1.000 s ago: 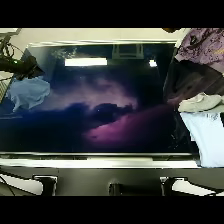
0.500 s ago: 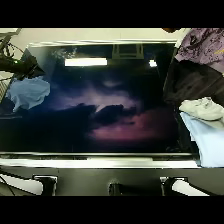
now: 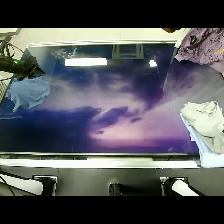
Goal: Fold the clothes and pants, and hang the long-sleeved shirts on hangers.
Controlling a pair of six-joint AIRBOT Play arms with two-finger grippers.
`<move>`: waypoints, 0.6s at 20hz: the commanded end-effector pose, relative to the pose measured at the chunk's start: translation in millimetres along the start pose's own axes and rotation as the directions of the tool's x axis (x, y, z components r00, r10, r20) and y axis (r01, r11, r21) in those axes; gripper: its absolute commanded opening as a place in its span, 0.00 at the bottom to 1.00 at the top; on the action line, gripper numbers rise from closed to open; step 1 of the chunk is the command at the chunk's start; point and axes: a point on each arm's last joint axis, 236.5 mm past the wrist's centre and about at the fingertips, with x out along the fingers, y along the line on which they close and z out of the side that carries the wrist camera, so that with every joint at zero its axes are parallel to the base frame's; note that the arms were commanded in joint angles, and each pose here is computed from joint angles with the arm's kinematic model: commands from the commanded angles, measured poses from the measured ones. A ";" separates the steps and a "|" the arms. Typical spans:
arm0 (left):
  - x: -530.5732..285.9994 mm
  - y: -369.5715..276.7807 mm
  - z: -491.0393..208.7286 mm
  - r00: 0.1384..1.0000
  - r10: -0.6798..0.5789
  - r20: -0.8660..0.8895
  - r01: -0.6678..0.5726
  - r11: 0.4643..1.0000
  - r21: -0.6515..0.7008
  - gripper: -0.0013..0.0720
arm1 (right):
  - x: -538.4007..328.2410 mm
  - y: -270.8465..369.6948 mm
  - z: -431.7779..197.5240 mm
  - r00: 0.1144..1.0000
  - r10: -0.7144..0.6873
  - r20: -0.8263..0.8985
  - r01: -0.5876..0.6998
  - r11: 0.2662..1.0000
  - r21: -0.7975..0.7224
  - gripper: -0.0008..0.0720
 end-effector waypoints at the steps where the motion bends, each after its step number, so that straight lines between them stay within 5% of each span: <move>1: 0.3 -0.3 -0.3 1.000 0.000 -0.001 0.000 1.000 0.001 0.04 | 19.6 -10.9 -12.2 0.998 -0.060 -0.021 0.061 0.998 0.010 0.05; 10: 0.3 -0.3 -0.3 1.000 0.000 -0.001 0.000 1.000 0.001 0.04 | 36.4 -29.9 -20.0 0.988 -0.155 -0.025 0.154 0.988 -0.021 0.09; 12: 0.3 -0.3 -0.3 1.000 0.000 -0.001 0.000 1.000 0.001 0.04 | 34.5 -38.7 -9.8 0.981 -0.192 0.017 0.192 0.981 -0.036 0.56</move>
